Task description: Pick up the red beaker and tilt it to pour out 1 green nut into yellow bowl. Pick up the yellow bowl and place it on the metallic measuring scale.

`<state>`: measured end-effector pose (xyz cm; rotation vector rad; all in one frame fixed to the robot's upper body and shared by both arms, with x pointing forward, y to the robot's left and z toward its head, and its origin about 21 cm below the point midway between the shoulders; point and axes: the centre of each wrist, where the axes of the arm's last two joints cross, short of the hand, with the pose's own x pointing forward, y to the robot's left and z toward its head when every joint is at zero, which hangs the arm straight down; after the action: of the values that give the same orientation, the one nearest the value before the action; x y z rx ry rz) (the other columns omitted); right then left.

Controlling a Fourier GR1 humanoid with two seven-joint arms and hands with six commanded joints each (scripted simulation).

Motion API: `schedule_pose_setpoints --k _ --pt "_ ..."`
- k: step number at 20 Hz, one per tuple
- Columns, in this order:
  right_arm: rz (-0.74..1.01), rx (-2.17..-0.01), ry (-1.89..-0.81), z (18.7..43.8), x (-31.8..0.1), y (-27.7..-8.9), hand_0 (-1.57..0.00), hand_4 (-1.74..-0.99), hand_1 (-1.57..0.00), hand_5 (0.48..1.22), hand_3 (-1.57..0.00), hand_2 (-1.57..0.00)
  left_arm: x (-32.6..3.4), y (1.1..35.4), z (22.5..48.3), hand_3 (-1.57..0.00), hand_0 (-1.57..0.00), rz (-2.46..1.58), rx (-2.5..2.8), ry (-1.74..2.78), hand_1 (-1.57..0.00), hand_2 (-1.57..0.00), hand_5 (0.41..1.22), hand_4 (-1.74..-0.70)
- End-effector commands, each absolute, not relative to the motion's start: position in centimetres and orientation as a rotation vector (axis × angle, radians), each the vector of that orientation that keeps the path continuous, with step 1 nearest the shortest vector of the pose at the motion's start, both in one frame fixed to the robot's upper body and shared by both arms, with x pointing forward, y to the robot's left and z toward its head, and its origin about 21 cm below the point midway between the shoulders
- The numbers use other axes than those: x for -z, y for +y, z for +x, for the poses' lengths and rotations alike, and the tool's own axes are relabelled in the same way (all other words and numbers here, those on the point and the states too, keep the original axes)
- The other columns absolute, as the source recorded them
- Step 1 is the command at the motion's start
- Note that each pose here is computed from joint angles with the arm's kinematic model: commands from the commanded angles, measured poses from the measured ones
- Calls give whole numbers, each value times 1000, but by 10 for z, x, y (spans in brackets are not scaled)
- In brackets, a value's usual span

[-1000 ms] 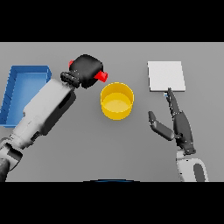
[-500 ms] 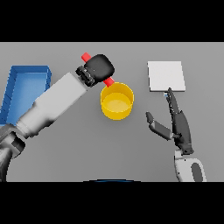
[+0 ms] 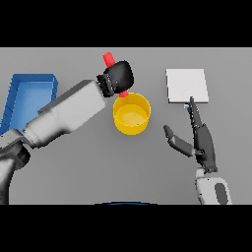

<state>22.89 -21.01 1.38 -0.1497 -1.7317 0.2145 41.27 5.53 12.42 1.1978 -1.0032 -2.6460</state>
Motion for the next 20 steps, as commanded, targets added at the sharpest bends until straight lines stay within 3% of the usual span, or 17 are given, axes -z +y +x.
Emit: schedule_pose_setpoints --k 1,7,11,15,20 --pt "-147 -210 -1715 230 -11 -207 1 -1130 1 565 1 1 -123 53 411 -1563 -1571 1224 2685 -978 -1571 -1571 1221 -1736" --pt "-152 -220 -1732 227 -11 -211 1 -1133 1 579 1 1 -125 41 409 -1569 -1571 1387 2828 -901 -1571 -1571 1221 -1733" --pt "-174 -221 -1728 225 -11 -212 1 -1138 1 572 1 1 -152 22 411 -1570 -1571 1501 2918 -865 -1571 -1571 1221 -1732" --pt "-174 -232 -1726 230 -13 -206 1 -1133 1 557 1 1 -223 23 430 -1571 -1571 1693 2814 -847 -1571 -1571 1221 -1727" --pt "-112 -227 -1747 228 -15 -208 1 -1105 1 559 1 1 -311 71 459 -1571 -1571 1762 2337 -991 -1571 -1571 1221 -1725"
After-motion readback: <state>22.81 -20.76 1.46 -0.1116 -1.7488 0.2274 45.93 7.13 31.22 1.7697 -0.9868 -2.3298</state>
